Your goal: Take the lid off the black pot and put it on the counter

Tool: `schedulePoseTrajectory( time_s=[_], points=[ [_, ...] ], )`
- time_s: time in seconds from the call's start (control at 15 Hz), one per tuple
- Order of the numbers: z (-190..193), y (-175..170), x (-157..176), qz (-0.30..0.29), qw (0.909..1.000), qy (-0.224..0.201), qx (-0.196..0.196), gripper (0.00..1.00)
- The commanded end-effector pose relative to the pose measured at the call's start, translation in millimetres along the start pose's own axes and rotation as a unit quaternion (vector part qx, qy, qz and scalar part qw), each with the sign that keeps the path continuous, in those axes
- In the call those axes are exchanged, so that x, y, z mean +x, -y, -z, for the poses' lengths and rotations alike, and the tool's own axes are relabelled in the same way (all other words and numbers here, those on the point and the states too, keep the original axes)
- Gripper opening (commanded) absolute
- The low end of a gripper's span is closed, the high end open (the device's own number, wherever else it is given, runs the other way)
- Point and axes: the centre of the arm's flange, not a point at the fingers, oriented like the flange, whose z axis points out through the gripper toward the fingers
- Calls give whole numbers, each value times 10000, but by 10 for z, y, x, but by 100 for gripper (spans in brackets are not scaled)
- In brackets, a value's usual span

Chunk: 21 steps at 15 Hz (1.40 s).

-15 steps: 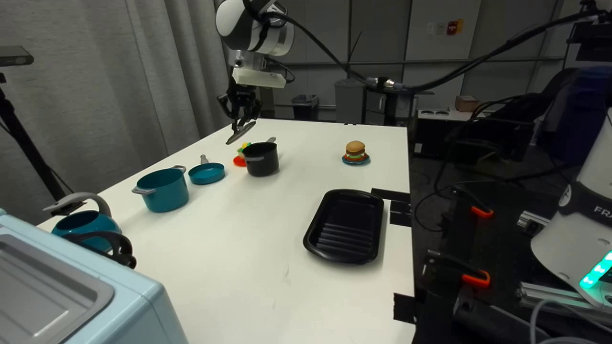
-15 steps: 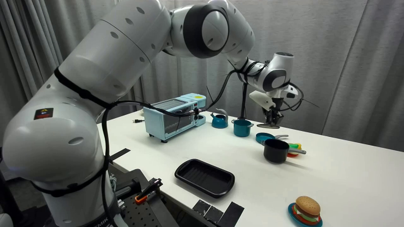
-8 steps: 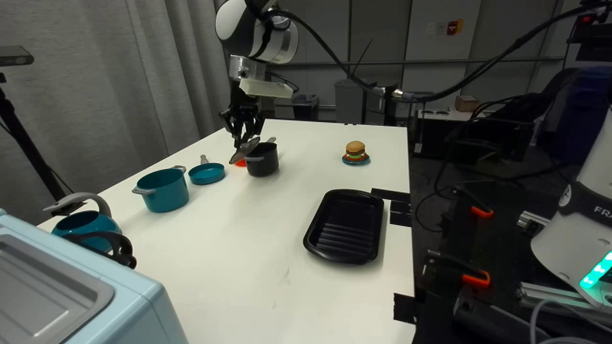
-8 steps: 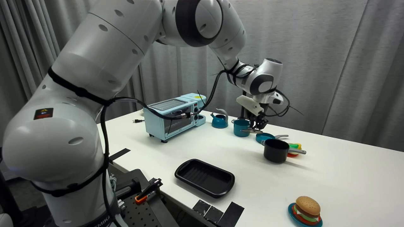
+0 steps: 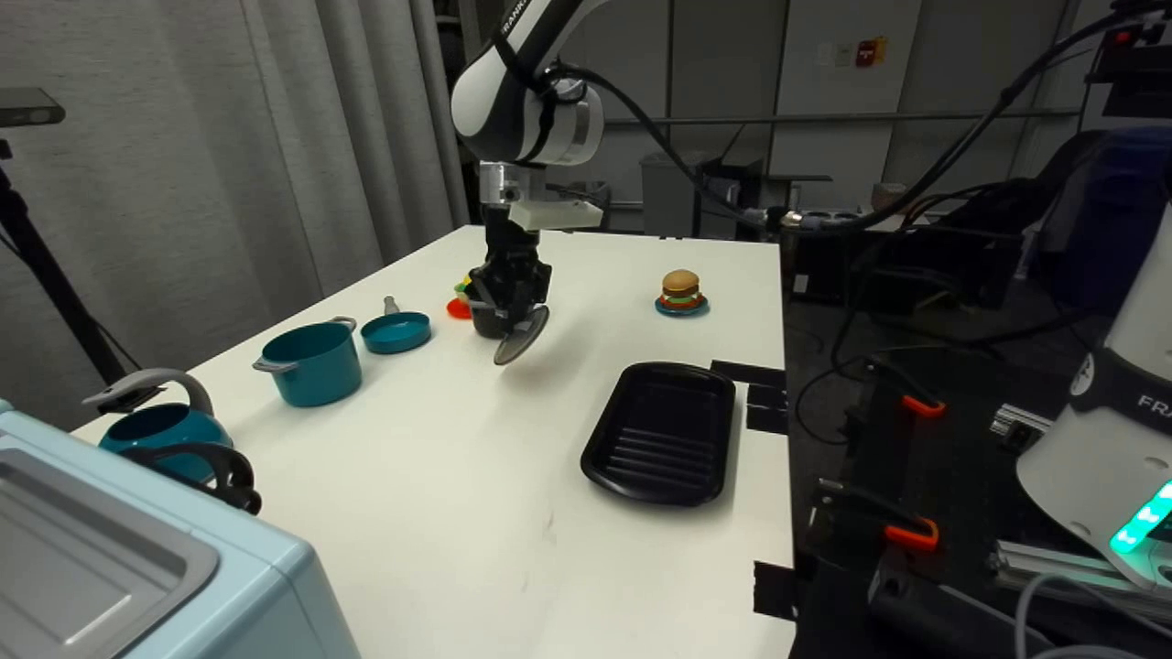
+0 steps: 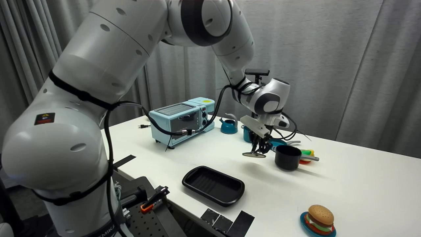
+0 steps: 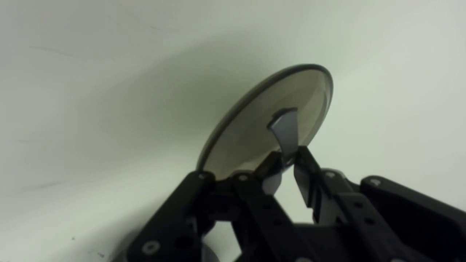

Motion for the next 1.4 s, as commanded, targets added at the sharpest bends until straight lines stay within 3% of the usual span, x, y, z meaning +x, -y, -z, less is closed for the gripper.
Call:
schedulePoseTrajectory(
  time_s=[0.0,0.4,0.47,0.53,0.67,1.13,1.33],
  points=[
    [-129,-251,-128,102,9997,-104,-216,4],
    [-303,-514,-150,75,9985,-246,-485,4],
    [-295,-517,-142,93,9983,-262,-513,17],
    [-287,-522,-134,95,9982,-265,-533,43],
    [-286,-544,-128,96,9980,-255,-572,47],
    [-223,-601,-120,41,9977,-222,-636,99],
    [-49,-547,-116,28,9978,-215,-632,100]
  ],
)
